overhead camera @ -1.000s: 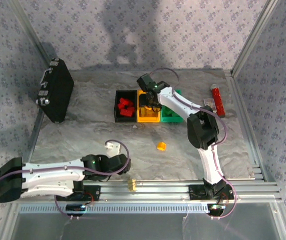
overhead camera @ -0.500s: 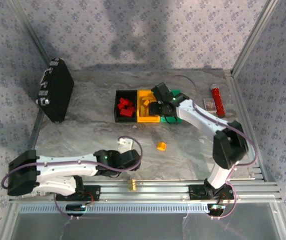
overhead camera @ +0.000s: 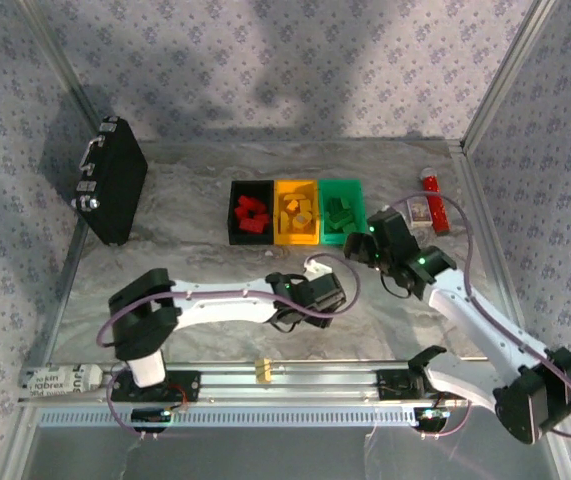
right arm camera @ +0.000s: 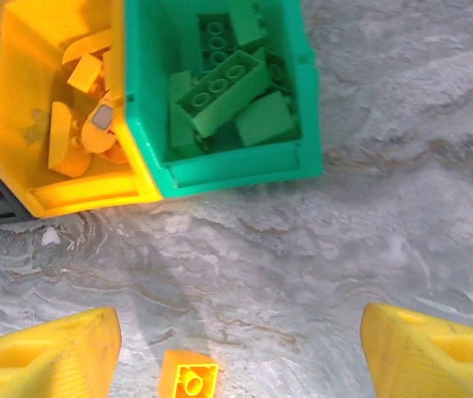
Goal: Sort the legos into containers by color
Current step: Pick up the lego from the middle-left of the table.
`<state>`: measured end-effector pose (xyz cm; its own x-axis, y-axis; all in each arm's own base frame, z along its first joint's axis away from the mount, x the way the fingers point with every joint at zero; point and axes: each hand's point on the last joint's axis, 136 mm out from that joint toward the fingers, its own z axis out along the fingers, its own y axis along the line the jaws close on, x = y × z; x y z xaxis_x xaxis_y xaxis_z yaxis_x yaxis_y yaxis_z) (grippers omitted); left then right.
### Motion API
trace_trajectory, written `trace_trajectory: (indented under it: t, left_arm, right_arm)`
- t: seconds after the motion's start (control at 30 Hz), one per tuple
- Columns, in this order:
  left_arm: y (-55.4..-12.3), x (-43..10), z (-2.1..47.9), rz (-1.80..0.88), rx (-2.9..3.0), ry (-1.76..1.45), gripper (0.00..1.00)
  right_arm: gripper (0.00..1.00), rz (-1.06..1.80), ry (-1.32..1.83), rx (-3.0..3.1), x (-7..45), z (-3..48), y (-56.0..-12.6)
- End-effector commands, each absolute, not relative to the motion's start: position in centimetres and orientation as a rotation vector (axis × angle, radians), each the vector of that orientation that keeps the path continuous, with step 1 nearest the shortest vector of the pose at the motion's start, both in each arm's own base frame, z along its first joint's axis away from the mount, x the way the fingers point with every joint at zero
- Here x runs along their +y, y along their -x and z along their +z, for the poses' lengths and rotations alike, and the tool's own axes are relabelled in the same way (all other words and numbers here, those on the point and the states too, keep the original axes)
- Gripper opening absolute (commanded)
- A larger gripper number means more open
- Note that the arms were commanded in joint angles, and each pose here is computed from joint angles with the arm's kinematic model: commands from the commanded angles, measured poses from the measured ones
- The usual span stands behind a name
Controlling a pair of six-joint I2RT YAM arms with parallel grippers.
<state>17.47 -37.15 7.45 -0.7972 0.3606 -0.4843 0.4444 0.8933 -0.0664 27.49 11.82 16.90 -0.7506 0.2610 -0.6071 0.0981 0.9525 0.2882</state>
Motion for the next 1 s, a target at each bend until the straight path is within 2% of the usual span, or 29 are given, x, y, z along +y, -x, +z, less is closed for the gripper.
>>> trace_trajectory:
  t: [0.0,0.6,0.77,0.97]
  left_arm:
    - [-17.8,-37.4,6.5,-0.21,2.649,-0.661,0.81]
    - [-21.4,-39.4,3.2,-0.183,2.735,-0.64,0.74]
    - [-21.7,-40.0,2.8,-0.197,2.726,-0.662,0.68]
    - [-22.5,-39.7,3.1,-0.218,2.723,-0.645,0.5]
  right_arm:
    - [0.78,0.317,-0.331,2.417,10.4,16.0,-26.3]
    - [0.79,0.346,-0.36,2.439,9.7,14.4,-24.9]
    - [0.79,0.349,-0.374,2.431,9.4,14.3,-24.6]
    - [0.79,0.357,-0.377,2.436,9.5,14.2,-24.4]
